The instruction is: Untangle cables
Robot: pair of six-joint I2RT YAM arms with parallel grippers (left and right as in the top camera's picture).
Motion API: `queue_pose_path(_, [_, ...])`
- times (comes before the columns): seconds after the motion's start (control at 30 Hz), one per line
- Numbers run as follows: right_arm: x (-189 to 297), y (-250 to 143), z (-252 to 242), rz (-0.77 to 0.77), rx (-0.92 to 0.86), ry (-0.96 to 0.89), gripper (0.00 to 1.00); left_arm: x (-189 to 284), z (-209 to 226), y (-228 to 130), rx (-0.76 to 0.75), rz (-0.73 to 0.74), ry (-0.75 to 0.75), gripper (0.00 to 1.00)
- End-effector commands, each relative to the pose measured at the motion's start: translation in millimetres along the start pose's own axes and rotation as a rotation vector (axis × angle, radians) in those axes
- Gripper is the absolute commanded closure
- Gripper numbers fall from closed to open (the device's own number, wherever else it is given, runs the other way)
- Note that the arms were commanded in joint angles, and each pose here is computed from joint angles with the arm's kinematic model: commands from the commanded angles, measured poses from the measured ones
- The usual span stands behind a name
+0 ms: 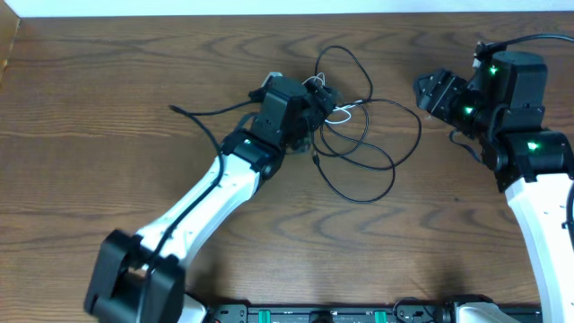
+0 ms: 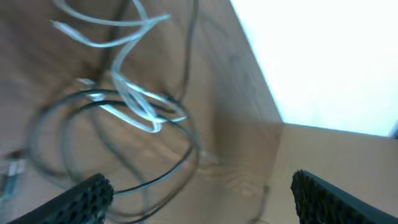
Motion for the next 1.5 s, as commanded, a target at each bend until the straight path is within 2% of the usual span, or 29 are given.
queue_pose_path(0.0, [4.9,-2.7,-2.4,0.018,0.023,-0.014,0.31,-19.3,5.7,5.7,0.167,0.049,-0.019,0.09])
queue_pose_path(0.03, [5.0,-4.9,-3.8,0.033,0.033,-0.022,0.32,-28.4,13.6,8.8,0.244,0.061,0.0,0.09])
queue_pose_path(0.13, [5.1,-6.8,-5.0,0.047,0.051,-0.03,0.32,-42.6,26.1,12.6,0.35,0.077,0.028,0.09])
queue_pose_path(0.2, [5.2,-7.4,-5.3,0.051,0.057,-0.032,0.33,-55.4,28.7,19.1,0.408,0.067,-0.014,0.09])
queue_pose_path(0.37, [4.9,-7.6,-5.5,0.053,0.085,-0.032,0.33,-73.8,23.9,26.1,0.412,0.06,-0.146,0.09])
queue_pose_path(0.5, [5.0,-7.2,-6.6,0.047,0.096,-0.047,0.33,-91.2,44.0,20.9,0.498,0.098,-0.085,0.17])
queue_pose_path(0.63, [5.1,-7.6,-9.2,0.044,0.097,-0.078,0.32,-102.3,59.1,17.4,0.577,0.131,-0.036,0.18])
queue_pose_path(0.7, [5.3,-9.0,-10.0,0.053,0.095,-0.083,0.32,-102.6,60.7,20.9,0.58,0.103,-0.035,0.19])
queue_pose_path(0.87, [5.3,-9.3,-10.6,0.054,0.095,-0.088,0.31,-101.5,62.9,33.3,0.537,0.03,-0.046,0.32])
queue_pose_path(1.1, [4.8,-9.7,-11.0,0.058,0.094,-0.09,0.3,-101.2,63.9,37.8,0.522,-0.012,-0.048,0.39])
queue_pose_path(1.17, [4.7,-9.8,-11.0,0.059,0.094,-0.091,0.31,-101.7,63.1,34.6,0.518,-0.007,-0.047,0.47])
queue_pose_path(1.3, [4.7,-9.8,-11.2,0.058,0.094,-0.094,0.31,-103.1,61.4,27.5,0.508,-0.012,-0.046,0.51])
queue_pose_path(1.47, [4.8,-10.2,-11.6,0.061,0.093,-0.096,0.31,-104.1,57.8,22.6,0.498,-0.033,-0.062,0.52])
Point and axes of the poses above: each gripper's point midway between its finger pads, its own x axis back along the fingers, its own z axis along the line the jaws close on, y = z × x, the point moved 10 cm from there along x, back along the fingers, and after that the axes turned 1 degree about x, right-handed, at the moved point
